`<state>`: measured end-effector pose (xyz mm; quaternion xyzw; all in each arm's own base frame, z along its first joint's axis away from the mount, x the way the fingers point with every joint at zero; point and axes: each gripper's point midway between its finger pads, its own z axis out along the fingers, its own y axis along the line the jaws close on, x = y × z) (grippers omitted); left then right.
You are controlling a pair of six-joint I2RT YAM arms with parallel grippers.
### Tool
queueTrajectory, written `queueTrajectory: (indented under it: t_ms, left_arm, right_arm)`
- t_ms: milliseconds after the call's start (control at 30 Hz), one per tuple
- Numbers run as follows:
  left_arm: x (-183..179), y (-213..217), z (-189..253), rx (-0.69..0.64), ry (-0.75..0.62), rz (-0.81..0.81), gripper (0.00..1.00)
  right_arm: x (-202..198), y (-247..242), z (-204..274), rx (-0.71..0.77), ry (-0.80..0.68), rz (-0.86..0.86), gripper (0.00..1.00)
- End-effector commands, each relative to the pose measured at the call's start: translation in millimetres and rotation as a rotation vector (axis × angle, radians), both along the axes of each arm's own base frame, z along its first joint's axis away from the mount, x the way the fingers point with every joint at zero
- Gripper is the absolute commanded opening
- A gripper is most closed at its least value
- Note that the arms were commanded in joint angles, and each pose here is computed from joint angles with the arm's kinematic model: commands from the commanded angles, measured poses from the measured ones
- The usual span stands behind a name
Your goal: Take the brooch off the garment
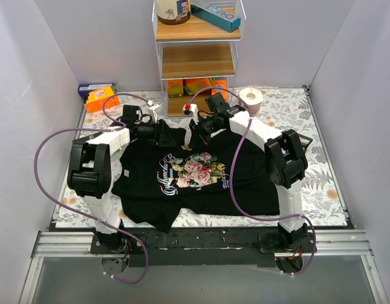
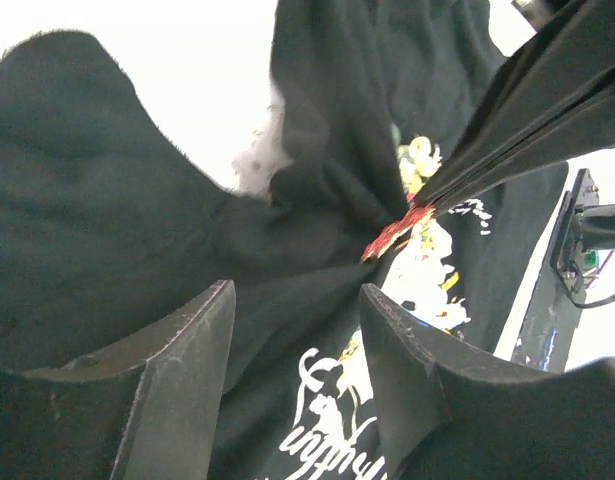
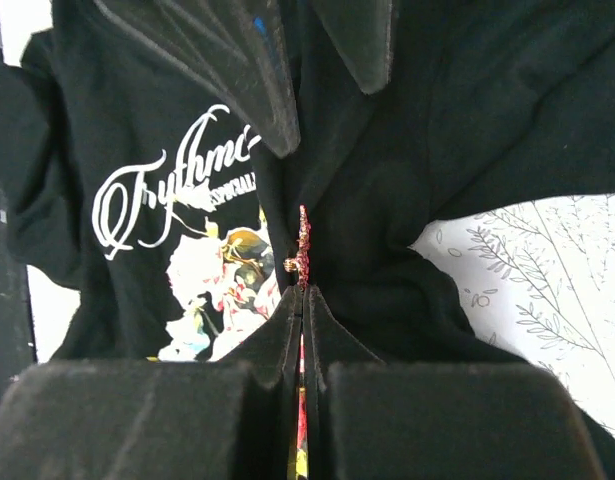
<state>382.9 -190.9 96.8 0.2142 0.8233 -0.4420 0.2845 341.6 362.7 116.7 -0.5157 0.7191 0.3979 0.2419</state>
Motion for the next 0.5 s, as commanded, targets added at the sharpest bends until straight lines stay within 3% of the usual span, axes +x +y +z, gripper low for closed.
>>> queueTrajectory:
  t_ms: [0, 133, 300, 467]
  left_arm:
    - [-4, -21, 62, 0.027, -0.167, -0.112, 0.52]
    - [-4, -21, 77, 0.045, -0.224, -0.152, 0.52]
    - [-16, -33, 82, -0.055, -0.242, -0.183, 0.51]
    - [-18, -35, 78, -0.026, -0.312, -0.2, 0.51]
  right_arm:
    - [-3, 1, 32, 0.125, 0.095, -0.018, 0.01]
    - [-17, 5, 48, 0.225, 0.154, 0.068, 0.01]
    - [-18, 5, 48, 0.241, 0.149, 0.106, 0.01]
    - [-19, -1, 34, 0.224, 0.197, 0.108, 0.01]
